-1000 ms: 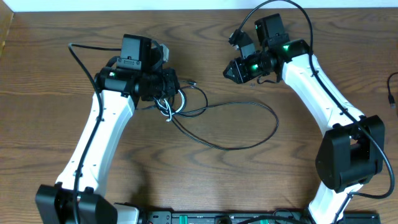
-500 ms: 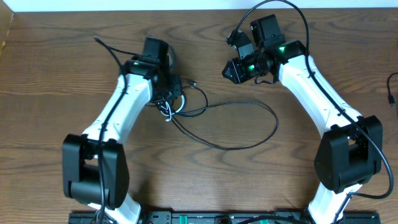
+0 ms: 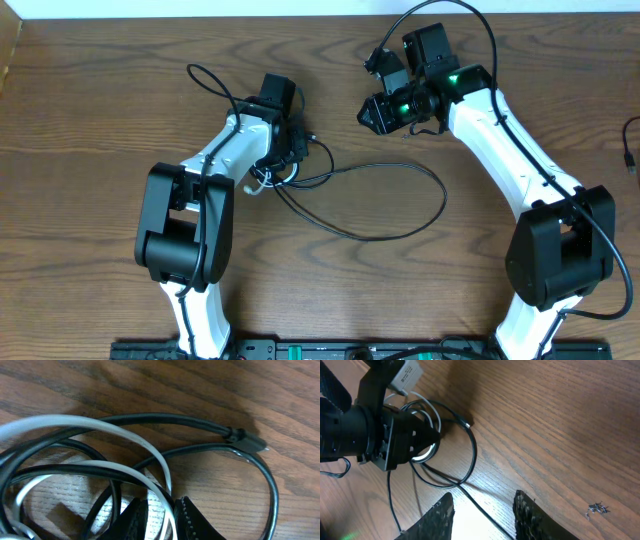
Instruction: Untangle cables
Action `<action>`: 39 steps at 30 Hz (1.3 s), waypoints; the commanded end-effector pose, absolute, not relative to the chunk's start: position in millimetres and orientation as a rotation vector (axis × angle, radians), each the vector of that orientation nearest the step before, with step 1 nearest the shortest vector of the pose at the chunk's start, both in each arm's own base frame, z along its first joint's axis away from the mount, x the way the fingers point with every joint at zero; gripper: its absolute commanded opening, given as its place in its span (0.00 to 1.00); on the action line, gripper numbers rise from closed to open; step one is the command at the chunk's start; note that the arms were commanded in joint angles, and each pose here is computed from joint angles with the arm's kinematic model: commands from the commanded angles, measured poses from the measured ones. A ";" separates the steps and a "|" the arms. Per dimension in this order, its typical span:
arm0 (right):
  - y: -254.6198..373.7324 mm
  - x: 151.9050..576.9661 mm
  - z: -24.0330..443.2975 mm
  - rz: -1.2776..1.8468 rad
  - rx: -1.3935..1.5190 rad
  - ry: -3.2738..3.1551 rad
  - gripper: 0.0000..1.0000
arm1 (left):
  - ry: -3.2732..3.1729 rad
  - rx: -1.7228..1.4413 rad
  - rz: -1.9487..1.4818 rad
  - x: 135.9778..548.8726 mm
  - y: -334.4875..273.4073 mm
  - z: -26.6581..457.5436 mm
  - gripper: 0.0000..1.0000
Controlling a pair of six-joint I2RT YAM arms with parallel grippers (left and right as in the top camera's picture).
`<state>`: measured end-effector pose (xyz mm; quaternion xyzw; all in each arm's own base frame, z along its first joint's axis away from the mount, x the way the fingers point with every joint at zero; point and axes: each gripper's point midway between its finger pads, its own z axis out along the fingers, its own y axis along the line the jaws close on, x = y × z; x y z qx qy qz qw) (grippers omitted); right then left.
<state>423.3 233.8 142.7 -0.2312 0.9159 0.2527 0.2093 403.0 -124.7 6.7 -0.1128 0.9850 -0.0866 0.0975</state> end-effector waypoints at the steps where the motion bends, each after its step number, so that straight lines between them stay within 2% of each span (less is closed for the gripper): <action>1: 236.7 424.4 163.1 0.704 -0.636 2.504 0.37 | 2.897 -0.372 -0.231 405.6 -121.8 6.5 0.19; 16: 235.4 421.0 159.4 0.704 -0.635 2.522 0.44 | 2.870 -0.379 -0.181 409.7 -128.2 1.3 0.19; 19: 235.2 420.4 159.0 0.704 -0.635 2.526 0.45 | 2.870 -0.376 -0.180 409.4 -128.8 1.3 0.08; 23: 235.3 420.6 159.2 0.705 -0.636 2.524 0.45 | 2.871 -0.329 -0.187 410.7 -130.5 9.6 0.07; 26: 236.7 420.5 160.3 0.716 -0.638 2.519 0.45 | 2.852 -0.212 -0.281 410.2 -141.7 52.3 0.07; 28: 244.8 416.6 164.9 0.787 -0.661 2.497 0.47 | 2.787 -0.162 -0.469 404.1 -157.8 101.5 0.08; 34: 273.0 402.5 181.4 0.987 -0.747 2.410 0.48 | 2.611 -0.059 -0.835 356.9 -173.8 218.5 0.07; 39: 290.4 394.5 199.7 1.147 -0.809 2.308 0.48 | 2.521 -0.015 -0.868 327.9 -167.8 263.3 0.08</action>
